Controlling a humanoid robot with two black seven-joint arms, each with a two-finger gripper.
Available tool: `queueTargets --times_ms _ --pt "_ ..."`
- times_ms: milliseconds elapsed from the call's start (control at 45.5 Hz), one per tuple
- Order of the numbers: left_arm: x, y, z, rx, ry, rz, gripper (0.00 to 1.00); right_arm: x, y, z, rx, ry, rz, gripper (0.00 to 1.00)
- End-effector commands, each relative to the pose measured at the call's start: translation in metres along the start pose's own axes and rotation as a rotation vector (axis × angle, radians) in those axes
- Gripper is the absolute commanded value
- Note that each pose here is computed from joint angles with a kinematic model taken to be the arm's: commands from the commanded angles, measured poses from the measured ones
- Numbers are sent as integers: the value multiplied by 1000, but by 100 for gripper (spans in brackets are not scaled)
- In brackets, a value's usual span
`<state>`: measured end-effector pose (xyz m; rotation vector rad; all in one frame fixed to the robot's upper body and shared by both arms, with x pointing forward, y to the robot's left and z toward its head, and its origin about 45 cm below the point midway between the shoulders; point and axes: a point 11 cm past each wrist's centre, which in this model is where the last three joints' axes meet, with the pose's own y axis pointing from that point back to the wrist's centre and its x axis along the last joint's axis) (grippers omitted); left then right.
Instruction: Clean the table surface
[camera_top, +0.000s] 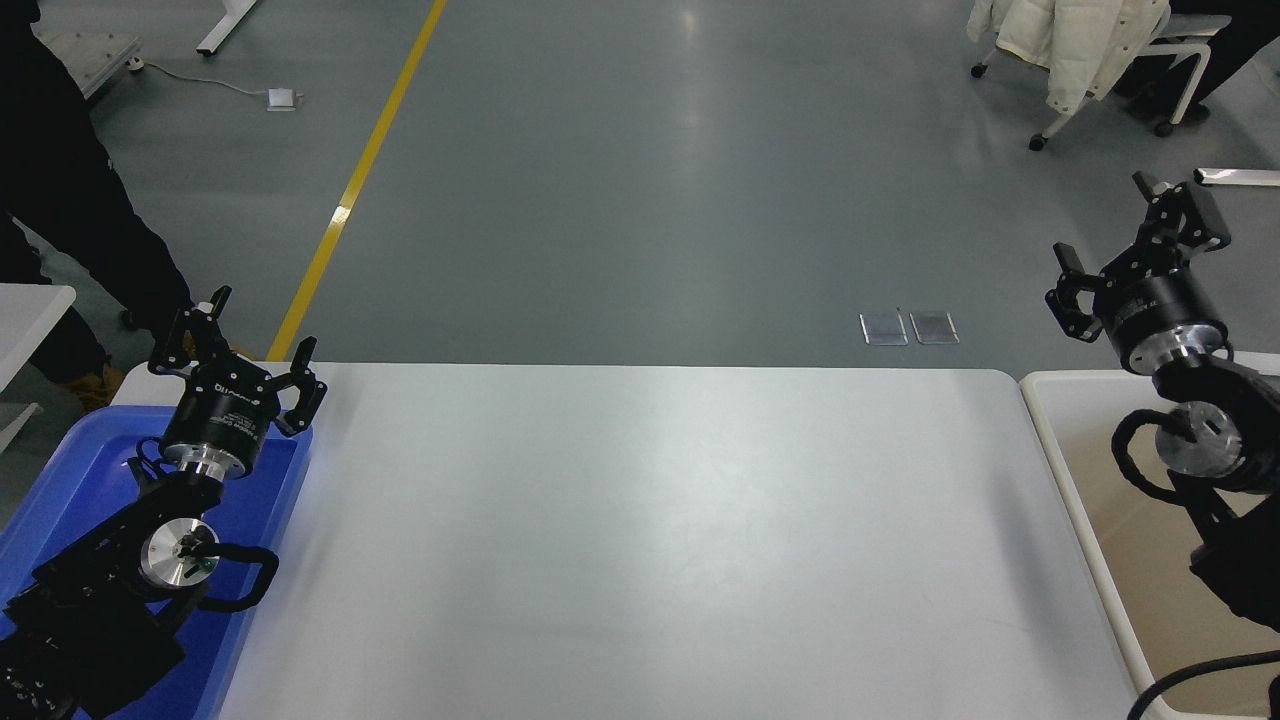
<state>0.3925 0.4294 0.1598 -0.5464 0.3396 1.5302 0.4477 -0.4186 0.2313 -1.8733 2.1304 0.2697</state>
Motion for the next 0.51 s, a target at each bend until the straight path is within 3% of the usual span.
queueTargets --times_ms 0,484 --pt "0 0 0 1 -1 0 100 2 6 12 -3 -22 13 99" --pt "0 0 0 0 0 1 100 8 4 0 30 -44 30 99"
